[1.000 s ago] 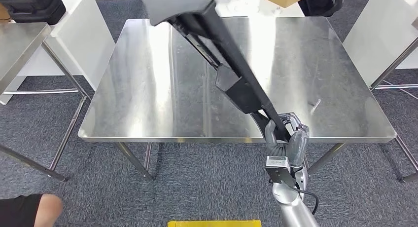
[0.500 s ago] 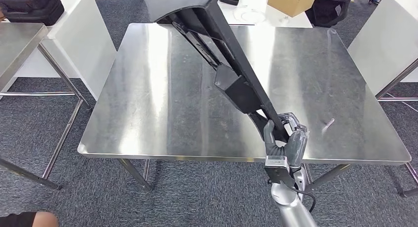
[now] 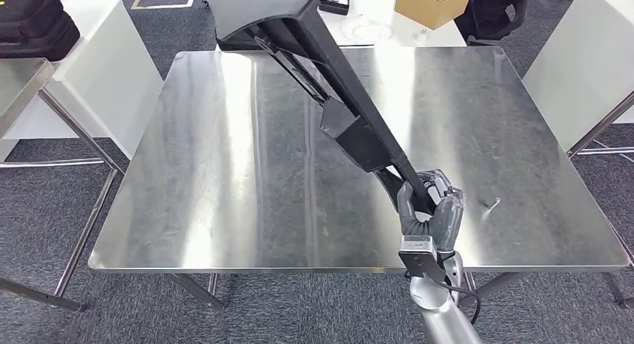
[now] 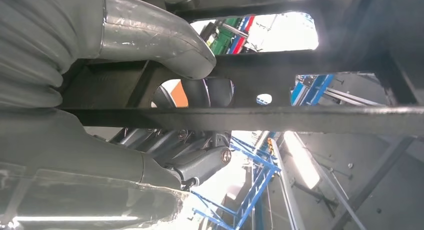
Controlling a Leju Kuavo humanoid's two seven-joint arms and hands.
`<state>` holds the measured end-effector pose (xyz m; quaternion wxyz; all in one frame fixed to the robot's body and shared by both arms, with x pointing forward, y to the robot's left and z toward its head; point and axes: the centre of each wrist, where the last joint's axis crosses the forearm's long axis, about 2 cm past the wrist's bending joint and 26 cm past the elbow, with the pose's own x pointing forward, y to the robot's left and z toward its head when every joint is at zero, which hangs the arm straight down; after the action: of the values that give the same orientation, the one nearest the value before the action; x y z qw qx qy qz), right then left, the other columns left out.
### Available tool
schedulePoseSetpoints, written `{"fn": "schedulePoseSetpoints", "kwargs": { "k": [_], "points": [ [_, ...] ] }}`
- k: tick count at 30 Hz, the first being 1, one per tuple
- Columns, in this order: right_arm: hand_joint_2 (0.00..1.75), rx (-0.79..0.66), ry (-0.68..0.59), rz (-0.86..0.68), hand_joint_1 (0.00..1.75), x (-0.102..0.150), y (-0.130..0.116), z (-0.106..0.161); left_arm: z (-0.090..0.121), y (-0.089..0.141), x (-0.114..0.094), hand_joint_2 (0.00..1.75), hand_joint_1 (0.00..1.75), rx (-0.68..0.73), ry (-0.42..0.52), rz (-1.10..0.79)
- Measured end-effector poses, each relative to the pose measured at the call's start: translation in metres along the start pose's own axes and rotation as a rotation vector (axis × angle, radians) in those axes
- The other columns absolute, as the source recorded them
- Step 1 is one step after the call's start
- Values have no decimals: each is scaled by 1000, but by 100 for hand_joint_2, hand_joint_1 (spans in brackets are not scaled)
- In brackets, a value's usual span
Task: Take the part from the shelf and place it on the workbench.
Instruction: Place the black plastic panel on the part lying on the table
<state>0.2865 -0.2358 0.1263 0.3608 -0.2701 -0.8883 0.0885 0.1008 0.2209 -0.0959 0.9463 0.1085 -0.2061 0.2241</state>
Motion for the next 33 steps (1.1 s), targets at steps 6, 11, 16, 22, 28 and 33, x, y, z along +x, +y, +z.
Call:
{"fn": "schedulePoseSetpoints", "kwargs": {
  "k": [6,11,16,22,28,33],
  "points": [
    [175,21,-12,-37,175,3,11,-9,0,1,-2,175,0,19,14,29],
    [175,29,-14,-46,175,5,15,-14,3,-4,-4,175,0,16,22,34],
    [175,63,-1,-56,175,4,19,-9,5,-6,-7,175,0,16,44,27],
    [175,157,-30,-49,175,-2,32,-5,5,-12,0,175,0,-4,74,-1],
    [175,246,-33,-40,175,-11,49,-3,3,-17,12,175,0,-23,61,-33],
    [175,290,-26,3,175,-24,66,-12,3,-27,25,175,0,-64,45,-85]
  ]
}}
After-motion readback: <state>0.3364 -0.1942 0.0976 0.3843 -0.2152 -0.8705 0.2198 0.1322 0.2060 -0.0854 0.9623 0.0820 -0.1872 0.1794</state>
